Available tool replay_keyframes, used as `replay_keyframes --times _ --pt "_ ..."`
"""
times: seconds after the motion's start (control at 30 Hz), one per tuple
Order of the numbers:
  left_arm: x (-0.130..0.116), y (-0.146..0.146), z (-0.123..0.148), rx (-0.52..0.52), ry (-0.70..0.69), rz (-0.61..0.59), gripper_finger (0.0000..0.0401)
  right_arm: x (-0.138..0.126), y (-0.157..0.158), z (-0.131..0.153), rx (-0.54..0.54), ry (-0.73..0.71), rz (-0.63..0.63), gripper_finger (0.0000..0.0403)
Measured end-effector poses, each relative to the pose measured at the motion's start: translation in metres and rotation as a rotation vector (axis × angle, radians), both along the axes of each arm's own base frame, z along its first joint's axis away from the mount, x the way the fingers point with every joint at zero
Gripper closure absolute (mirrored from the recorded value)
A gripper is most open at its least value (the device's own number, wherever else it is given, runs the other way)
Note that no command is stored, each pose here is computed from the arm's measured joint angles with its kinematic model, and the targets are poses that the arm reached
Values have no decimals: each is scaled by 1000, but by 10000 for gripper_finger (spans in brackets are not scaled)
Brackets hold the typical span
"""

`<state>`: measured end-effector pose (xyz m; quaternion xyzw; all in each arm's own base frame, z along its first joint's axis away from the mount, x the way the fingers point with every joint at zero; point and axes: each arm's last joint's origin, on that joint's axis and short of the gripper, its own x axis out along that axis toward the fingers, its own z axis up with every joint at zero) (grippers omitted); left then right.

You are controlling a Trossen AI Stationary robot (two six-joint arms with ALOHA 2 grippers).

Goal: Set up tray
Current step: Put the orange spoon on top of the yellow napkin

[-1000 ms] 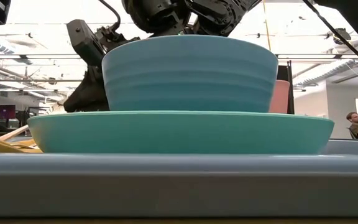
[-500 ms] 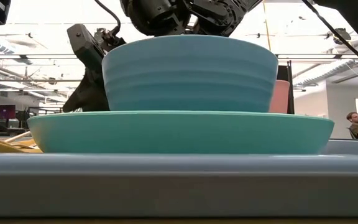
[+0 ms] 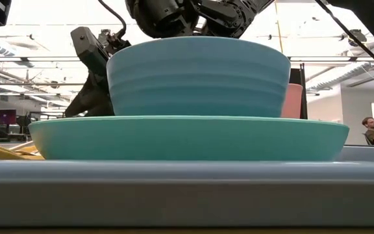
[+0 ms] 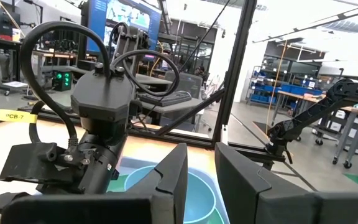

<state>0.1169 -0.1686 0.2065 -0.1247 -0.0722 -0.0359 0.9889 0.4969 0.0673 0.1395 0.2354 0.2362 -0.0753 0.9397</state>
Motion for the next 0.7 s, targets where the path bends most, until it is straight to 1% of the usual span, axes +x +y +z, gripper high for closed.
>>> replay_keyframes --times 0.23,0.53,0.6,0.7 --pt "0 0 0 -4 0 0 316 0 0 0 7 -1 -4 282" --pt "0 0 0 -3 0 0 316 0 0 1 13 -4 -15 257" --pt "0 0 0 -3 0 0 316 0 -1 1 2 -5 -31 250" --pt "0 0 0 -3 0 0 316 1 -1 3 -26 -27 -18 243"
